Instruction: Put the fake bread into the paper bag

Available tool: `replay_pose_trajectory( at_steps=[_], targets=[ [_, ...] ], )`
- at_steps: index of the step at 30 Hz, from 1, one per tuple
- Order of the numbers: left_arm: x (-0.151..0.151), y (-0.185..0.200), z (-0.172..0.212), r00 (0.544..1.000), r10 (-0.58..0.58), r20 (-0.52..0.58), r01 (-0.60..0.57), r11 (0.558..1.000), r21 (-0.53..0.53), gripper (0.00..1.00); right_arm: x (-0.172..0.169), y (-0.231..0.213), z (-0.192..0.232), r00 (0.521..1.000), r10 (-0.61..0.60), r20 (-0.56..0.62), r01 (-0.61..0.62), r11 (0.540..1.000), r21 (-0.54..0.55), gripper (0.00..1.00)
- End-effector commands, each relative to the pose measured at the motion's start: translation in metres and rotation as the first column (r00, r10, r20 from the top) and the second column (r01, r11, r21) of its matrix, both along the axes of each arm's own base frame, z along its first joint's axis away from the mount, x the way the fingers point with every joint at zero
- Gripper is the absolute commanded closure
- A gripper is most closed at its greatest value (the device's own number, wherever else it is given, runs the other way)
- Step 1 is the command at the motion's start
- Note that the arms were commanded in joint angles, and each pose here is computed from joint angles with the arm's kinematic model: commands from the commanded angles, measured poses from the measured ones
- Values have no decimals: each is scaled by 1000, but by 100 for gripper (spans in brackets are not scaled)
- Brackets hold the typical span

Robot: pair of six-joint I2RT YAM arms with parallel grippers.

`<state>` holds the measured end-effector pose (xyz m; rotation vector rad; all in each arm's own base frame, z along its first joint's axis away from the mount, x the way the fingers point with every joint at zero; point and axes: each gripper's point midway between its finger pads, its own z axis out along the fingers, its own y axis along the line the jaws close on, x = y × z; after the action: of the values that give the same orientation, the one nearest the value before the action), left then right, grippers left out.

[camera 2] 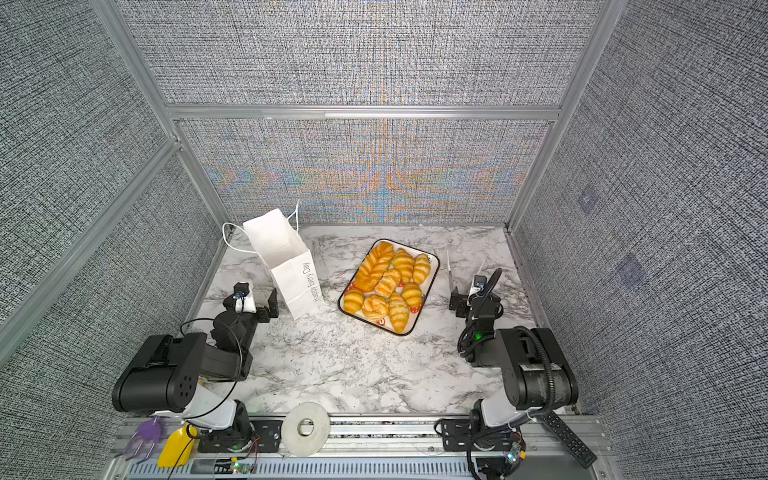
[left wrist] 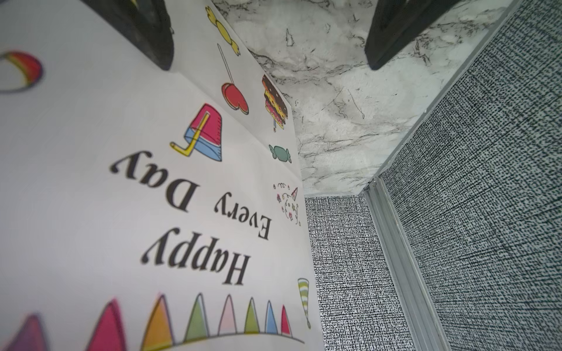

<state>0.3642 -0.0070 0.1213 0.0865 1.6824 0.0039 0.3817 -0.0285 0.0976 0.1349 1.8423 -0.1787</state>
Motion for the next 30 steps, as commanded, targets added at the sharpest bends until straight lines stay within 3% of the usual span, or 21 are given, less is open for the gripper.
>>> replay_pose_trajectory(
  at_steps=[1,21,25,30],
  targets=[
    [0,-2,8,999,-11,33,11,1000,8,1,1,-1,4,1000,-8,20,8,1000,1,1],
    [1,-2,7,1000,-11,30,10,1000,8,1,1,-1,4,1000,-5,16,5,1000,2,1],
    [1,-2,7,999,-11,30,10,1000,6,1,7,-2,-1,999,47,-15,-46,997,67,1],
    [2,-2,6,1000,-12,24,12,1000,4,1,9,-3,-2,999,44,-19,-42,997,62,1]
  ],
)
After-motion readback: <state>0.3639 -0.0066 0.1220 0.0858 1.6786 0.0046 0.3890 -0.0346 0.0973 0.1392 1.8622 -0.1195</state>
